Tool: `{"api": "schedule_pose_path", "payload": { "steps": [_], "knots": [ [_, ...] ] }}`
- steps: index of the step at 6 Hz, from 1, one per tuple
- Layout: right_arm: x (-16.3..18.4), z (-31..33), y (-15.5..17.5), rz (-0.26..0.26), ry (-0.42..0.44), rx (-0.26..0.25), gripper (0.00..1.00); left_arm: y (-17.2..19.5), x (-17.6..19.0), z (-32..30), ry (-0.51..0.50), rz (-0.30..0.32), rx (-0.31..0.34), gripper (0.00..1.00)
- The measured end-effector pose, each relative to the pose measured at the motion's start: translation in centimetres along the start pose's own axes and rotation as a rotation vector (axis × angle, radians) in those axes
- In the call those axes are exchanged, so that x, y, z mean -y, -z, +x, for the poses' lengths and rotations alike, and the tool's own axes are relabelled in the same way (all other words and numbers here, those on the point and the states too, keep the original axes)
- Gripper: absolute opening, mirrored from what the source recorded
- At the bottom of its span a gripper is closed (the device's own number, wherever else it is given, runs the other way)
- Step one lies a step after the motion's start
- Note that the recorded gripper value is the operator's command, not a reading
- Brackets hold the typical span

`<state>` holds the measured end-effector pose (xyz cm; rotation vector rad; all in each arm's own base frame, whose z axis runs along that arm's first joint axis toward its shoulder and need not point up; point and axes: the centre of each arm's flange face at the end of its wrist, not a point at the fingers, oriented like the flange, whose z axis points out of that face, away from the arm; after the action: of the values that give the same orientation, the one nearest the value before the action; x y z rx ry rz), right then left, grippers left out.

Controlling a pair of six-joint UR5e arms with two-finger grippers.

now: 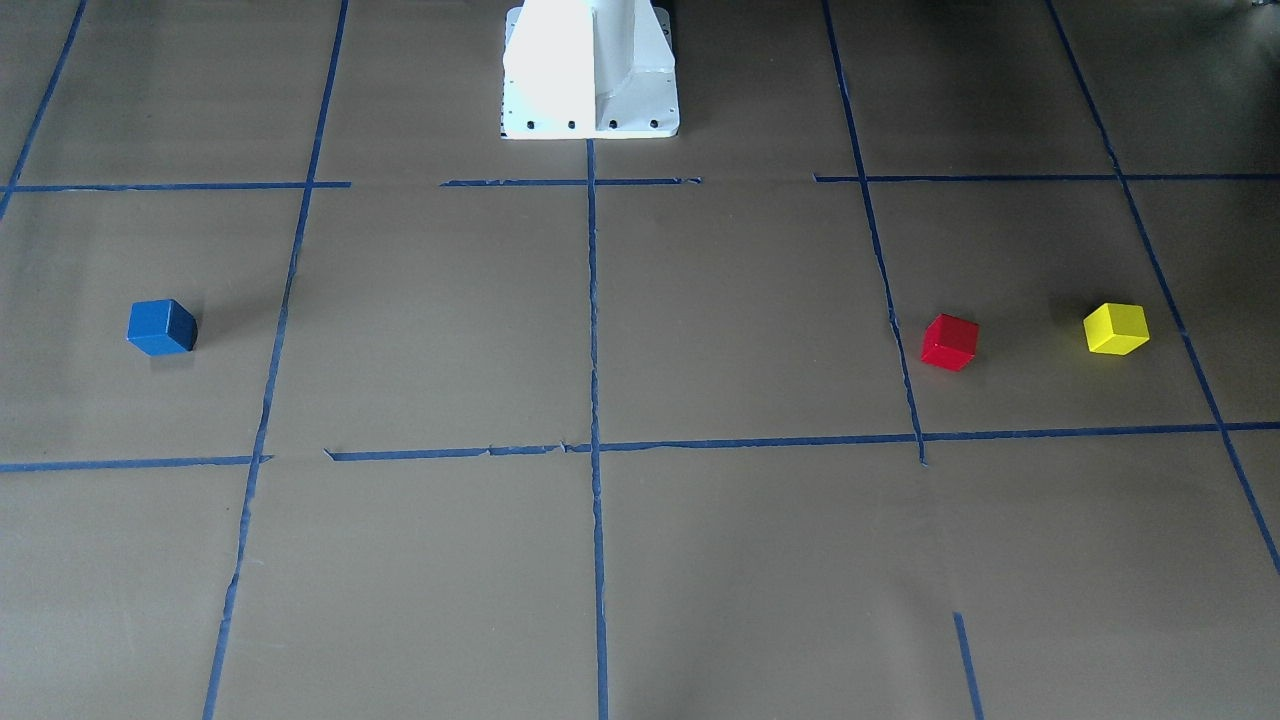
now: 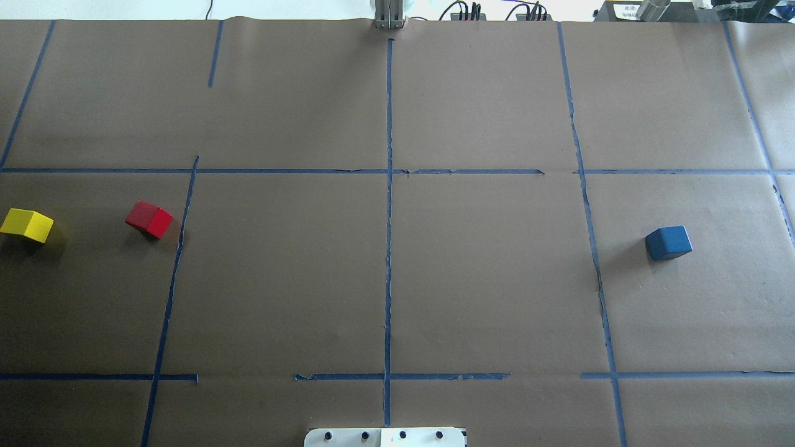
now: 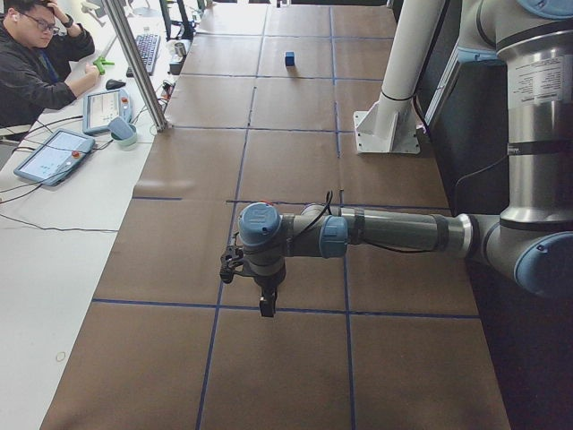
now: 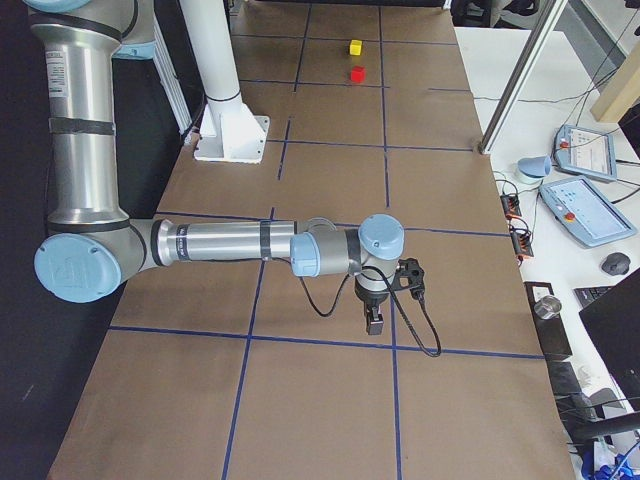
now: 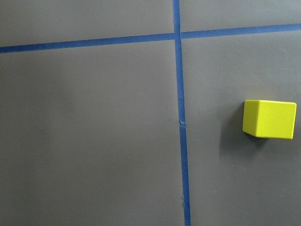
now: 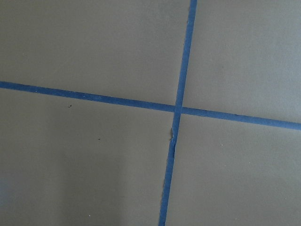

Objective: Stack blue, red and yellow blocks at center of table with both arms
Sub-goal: 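Move the right gripper out toward the blue cube, then lower the right gripper over the blue cube and close on it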

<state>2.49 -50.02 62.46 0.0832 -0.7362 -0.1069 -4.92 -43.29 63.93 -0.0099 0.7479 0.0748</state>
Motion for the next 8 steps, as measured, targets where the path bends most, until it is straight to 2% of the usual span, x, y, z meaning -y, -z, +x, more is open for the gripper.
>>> {"api": "schedule_pose_path", "payload": {
  "steps": [2,3,5,6,8],
  "knots": [
    [0.2,-0.7,0.0,0.003,0.006,0.018,1.00,0.2,0.3,0.2,-0.005,0.004,0.000,1.00],
    [0.9,-2.7,-0.3,0.006,0.042,0.040,1.00,0.2,0.4,0.3,-0.007,0.005,0.000,1.00],
    [3.6,-12.1,-2.2,-0.004,0.144,0.083,1.00,0.4,0.6,0.5,-0.012,0.009,0.000,1.00],
    [4.6,-17.7,-2.8,-0.001,0.133,0.090,1.00,0.4,0.6,0.5,-0.014,0.010,0.000,1.00],
    [1.2,-24.7,-6.7,0.061,0.063,0.077,1.00,0.4,0.7,0.6,-0.014,0.011,-0.001,1.00]
  ]
}}
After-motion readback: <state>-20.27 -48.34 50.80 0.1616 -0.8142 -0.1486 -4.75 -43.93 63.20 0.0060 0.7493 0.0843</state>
